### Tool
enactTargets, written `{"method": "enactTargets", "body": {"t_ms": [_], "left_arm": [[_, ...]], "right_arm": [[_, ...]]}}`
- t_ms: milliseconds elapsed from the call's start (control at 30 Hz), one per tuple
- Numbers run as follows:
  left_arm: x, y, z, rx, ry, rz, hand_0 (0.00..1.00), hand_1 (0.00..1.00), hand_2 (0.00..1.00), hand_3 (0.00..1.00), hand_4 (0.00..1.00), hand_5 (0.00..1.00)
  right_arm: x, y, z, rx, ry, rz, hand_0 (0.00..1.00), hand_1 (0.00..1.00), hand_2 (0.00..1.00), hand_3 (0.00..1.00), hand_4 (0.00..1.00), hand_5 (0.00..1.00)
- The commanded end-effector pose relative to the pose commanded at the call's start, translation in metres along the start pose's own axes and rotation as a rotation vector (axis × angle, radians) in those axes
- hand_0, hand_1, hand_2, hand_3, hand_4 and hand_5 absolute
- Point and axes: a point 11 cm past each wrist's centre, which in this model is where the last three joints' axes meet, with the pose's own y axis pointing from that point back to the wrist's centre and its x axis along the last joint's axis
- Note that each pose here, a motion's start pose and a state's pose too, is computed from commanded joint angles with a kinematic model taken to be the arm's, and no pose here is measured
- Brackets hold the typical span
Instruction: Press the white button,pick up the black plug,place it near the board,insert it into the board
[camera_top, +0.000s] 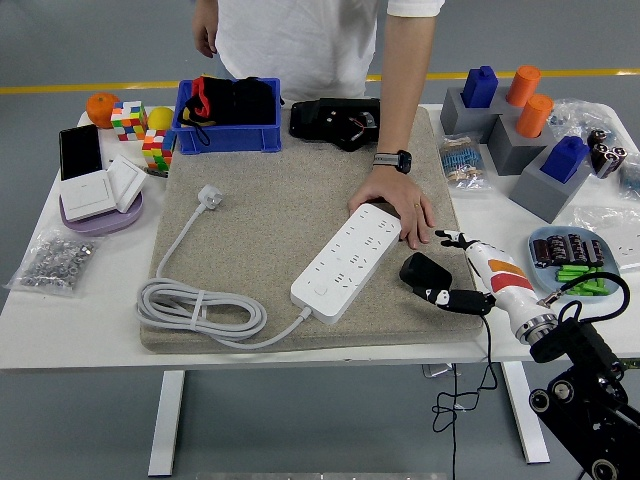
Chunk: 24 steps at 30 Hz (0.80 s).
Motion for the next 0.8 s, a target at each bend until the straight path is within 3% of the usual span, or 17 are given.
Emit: {"method": "enactTargets", "body": {"t_ms": [33, 600, 633, 800], "left_arm": [[0.000, 0.000, 0.000, 0.001, 0.000, -0.001, 0.685, 0.676, 0.657, 0.686, 0.563, 0.198], [-0.004, 0.000, 0.001, -0.002, 0.005, -0.007, 0.685, 0.676, 0.657, 0.686, 0.562, 0.197], [-0.004, 0.000, 0.001, -0.002, 0.005, -0.007, 0.685, 0.676, 0.658, 0.686, 0.562, 0.197], [-0.004, -0.001, -0.001, 0.001, 0.007, -0.007, 0.685, 0.676, 0.658, 0.686, 0.562, 0.197]], "right_arm": [[-0.001, 0.000, -0.001, 0.004, 0.000, 0.000, 0.731, 0.705, 0.691, 0.798, 0.998, 0.316], [-0.011, -0.009, -0.005, 0.021, -0.004, -0.004, 0.720, 0.692, 0.680, 0.771, 0.998, 0.305], [-0.012, -0.009, -0.005, 0.022, -0.005, -0.003, 0.687, 0.665, 0.643, 0.734, 0.943, 0.251], [-0.013, -0.009, -0.004, 0.020, -0.009, -0.002, 0.687, 0.665, 0.643, 0.734, 0.943, 0.251]]}}
